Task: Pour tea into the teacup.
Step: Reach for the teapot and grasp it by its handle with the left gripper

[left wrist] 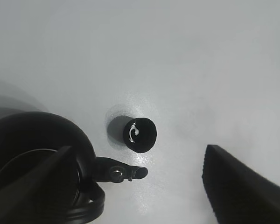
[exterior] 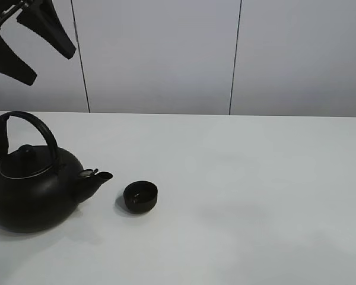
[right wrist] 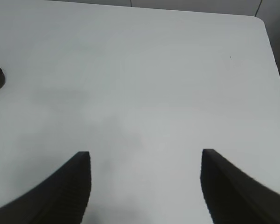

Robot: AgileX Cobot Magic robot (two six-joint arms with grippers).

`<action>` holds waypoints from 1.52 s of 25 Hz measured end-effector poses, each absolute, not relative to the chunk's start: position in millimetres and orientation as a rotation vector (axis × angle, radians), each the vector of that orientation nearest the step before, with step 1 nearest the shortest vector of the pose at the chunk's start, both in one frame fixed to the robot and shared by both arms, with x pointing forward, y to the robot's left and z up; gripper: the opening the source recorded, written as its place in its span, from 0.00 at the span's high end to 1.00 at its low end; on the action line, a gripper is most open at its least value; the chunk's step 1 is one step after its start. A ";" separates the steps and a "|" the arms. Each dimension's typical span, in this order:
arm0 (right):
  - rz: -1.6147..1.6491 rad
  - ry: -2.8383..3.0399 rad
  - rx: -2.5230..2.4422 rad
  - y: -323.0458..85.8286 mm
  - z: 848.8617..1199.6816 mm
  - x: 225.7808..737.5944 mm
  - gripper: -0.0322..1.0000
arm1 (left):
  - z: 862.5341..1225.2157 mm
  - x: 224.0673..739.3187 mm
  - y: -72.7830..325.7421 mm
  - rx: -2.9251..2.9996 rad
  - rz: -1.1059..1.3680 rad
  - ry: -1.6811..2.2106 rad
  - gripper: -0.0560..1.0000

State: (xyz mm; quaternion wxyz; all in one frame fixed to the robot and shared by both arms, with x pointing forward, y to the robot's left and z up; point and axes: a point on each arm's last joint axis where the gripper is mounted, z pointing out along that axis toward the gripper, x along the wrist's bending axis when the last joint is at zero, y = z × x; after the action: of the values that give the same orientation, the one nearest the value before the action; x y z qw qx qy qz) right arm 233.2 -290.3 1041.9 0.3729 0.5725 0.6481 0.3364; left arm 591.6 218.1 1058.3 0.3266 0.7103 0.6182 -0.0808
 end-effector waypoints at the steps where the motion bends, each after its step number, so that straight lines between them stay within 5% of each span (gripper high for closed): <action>1: 0.862 1.660 1.467 -290.3 1041.9 233.2 0.52 | 1058.3 591.6 218.1 1.861 -0.212 1.620 0.43; 30: 0.862 1.664 1.464 -290.5 1041.9 233.2 0.52 | 1059.7 598.3 220.4 1.831 -0.117 1.604 0.43; 38: 0.862 1.664 1.464 -290.5 1041.9 233.2 0.52 | 1103.9 588.0 232.5 1.816 0.234 1.476 0.43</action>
State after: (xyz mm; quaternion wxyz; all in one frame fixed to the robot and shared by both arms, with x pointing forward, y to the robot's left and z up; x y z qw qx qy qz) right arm 233.2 -290.5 1041.9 0.3726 0.5712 0.6493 0.3366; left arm 588.0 232.5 1103.9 0.3850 0.7127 0.5792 0.0918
